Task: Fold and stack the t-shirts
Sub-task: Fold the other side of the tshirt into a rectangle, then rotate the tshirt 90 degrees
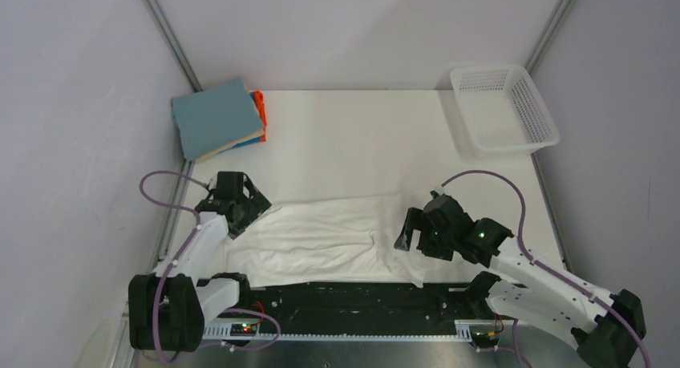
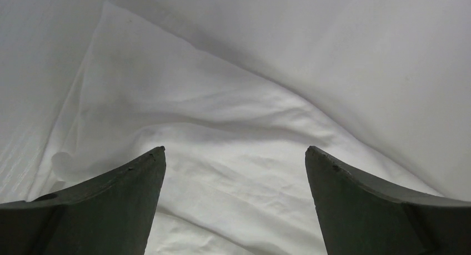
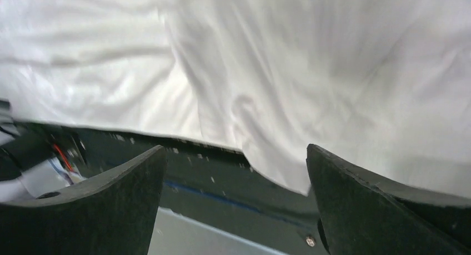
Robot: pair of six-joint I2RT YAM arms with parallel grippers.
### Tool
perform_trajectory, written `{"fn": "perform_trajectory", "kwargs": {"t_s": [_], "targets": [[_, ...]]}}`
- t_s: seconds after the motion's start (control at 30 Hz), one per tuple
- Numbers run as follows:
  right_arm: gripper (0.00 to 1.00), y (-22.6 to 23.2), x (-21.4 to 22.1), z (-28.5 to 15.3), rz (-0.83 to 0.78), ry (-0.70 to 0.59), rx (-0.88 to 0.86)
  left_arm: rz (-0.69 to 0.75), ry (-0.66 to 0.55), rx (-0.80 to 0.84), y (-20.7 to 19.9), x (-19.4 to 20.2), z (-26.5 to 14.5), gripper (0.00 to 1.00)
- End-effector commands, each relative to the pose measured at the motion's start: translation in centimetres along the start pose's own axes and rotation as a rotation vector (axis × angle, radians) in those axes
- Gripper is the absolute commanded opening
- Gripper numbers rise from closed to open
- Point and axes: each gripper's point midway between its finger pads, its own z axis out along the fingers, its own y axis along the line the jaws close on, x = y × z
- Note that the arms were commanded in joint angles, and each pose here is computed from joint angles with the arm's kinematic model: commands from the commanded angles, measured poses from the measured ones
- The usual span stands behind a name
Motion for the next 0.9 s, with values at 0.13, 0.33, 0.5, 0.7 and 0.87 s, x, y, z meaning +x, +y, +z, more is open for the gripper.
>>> {"fn": "perform_trajectory", "kwargs": {"t_s": [0.13,0.33,0.5,0.7,0.87], "targets": [[1.0,1.2,-5.0,6.0,0.122,-0.049,-0.035,0.068,0.018,0.166,-3.8,0.5,-2.1,1.0],[1.0,-3.0,-8.6,9.8,0.255,-0.054,0.077,0.177,0.089,0.171,-5.0,3.5,-1.2,1.0],[0.99,-5.1,-13.7,11.3,0.272,-0.097,0.145,0.242,0.15,0.145,-5.1,6.3,0.1,1.0],[0.99,-4.9,-21.7,14.0,0.263,-0.105,0.156,0.309,0.225,0.181,-6.7,10.3,-0.1,1.0],[0.99,-2.5,-28.0,16.7,0.233,-0.106,0.109,0.321,0.267,0.253,-8.9,13.7,-1.5,1.0]]}}
